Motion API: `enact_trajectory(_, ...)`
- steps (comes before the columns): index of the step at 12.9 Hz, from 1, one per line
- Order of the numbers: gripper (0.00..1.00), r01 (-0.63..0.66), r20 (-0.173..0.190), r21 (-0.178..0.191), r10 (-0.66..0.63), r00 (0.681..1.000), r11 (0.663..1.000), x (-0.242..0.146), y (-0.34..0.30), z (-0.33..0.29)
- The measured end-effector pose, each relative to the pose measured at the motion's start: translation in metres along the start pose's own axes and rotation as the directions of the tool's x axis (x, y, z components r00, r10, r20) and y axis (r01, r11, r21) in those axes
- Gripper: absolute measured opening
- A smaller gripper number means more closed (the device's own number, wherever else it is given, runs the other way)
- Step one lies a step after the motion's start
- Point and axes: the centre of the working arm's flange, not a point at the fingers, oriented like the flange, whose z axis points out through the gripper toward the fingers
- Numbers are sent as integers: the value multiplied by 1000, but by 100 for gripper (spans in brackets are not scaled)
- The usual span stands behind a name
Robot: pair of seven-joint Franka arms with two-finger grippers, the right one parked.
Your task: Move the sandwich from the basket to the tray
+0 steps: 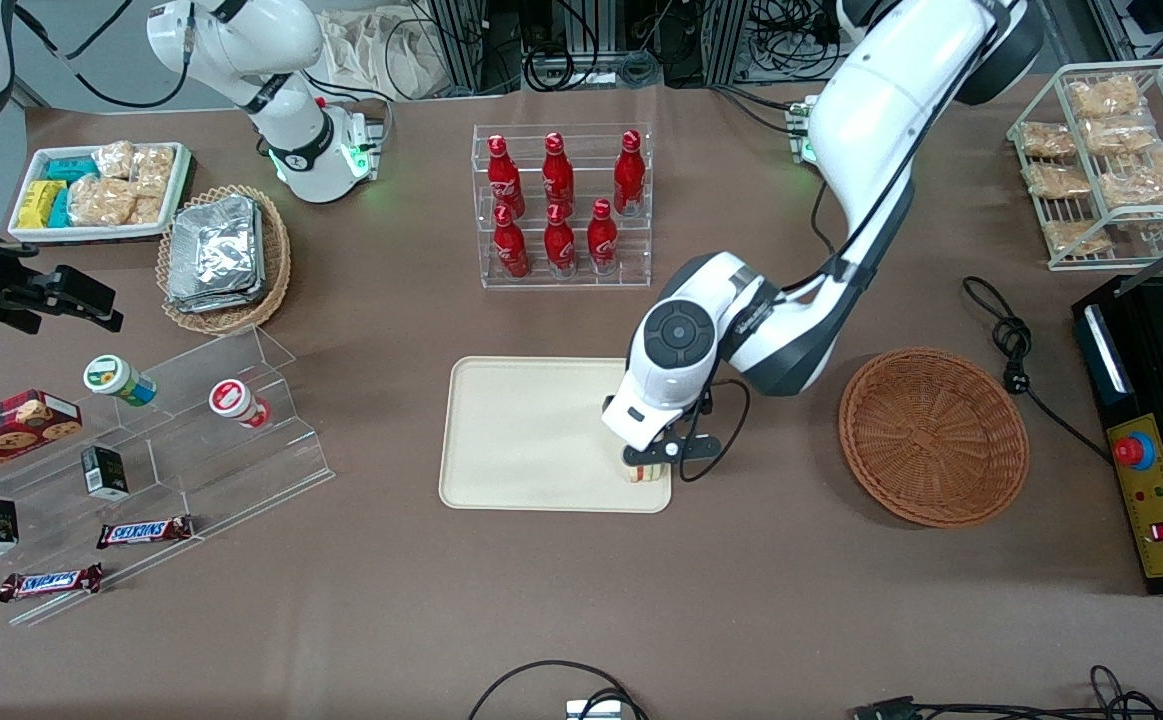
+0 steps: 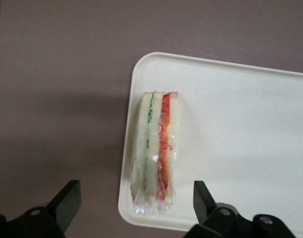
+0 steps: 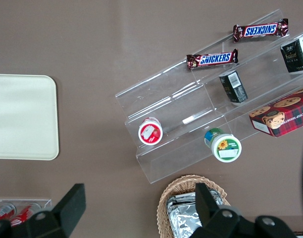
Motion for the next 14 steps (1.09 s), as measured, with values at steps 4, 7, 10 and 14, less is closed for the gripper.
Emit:
enact_trajectory(4, 100, 17, -26, 50, -16, 1000, 999, -18, -28, -49)
enact_trajectory(7, 100, 4, -44, 93, 0, 999, 996, -43, -57, -69)
enact_trajectory(10, 100, -55, -36, 89, 58, 998, 995, -61, -98, -104)
enact_trajectory(14, 100, -113, -8, 86, 114, 993, 990, -24, -193, -130)
